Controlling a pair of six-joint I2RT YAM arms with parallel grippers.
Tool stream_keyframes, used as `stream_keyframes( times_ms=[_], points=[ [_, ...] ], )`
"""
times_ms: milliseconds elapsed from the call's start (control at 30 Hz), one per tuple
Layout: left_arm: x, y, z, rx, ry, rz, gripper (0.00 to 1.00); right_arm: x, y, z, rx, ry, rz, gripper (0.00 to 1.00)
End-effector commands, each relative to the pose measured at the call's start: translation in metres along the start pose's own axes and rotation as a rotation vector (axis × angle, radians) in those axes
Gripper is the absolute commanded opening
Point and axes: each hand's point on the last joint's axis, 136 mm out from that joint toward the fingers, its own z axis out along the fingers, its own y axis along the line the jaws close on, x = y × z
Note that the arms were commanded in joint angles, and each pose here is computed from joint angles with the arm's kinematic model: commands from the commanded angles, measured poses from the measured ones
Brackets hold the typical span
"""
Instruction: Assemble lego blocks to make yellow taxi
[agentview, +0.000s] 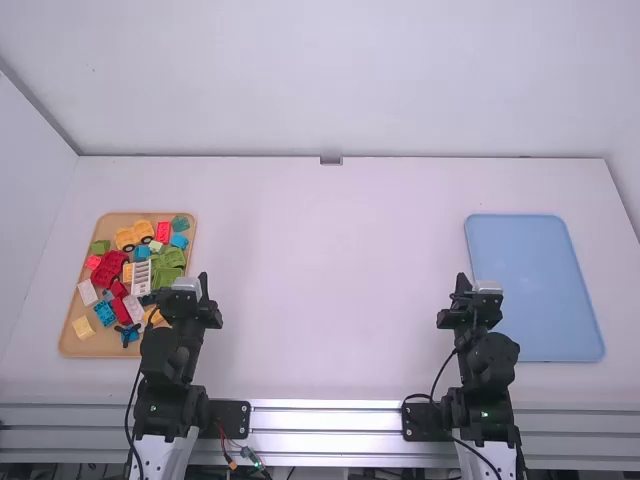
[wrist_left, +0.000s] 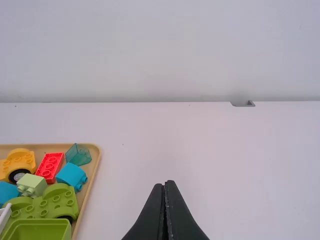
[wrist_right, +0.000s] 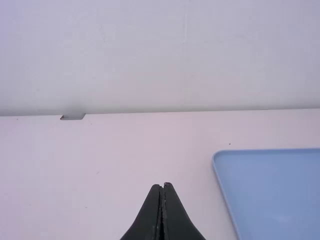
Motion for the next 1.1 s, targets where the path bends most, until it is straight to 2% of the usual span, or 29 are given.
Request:
stream_keyframes(
  times_ms=[0, 333, 600, 1067],
  points=[
    [0.000, 0.000, 0.000, 0.000, 0.000, 0.000, 0.00, 0.000, 0.000, 0.000, -0.001, 0.000, 0.000, 0.01],
    [-0.007, 0.002, 0.000, -0.014, 0.015, 0.000, 0.05, -0.006, 0.001, 0.000, -0.007, 0.011, -0.008, 0.05],
    [-0.025, 0.010, 0.000, -0.051, 0.056, -0.001, 0.14, -0.020, 0.003, 0.001, -0.018, 0.040, -0.023, 0.14],
    [-0.072, 0.042, 0.013, -0.226, 0.156, 0.006, 0.38, -0.055, 0.007, 0.020, -0.049, 0.118, -0.012, 0.39]
  ],
)
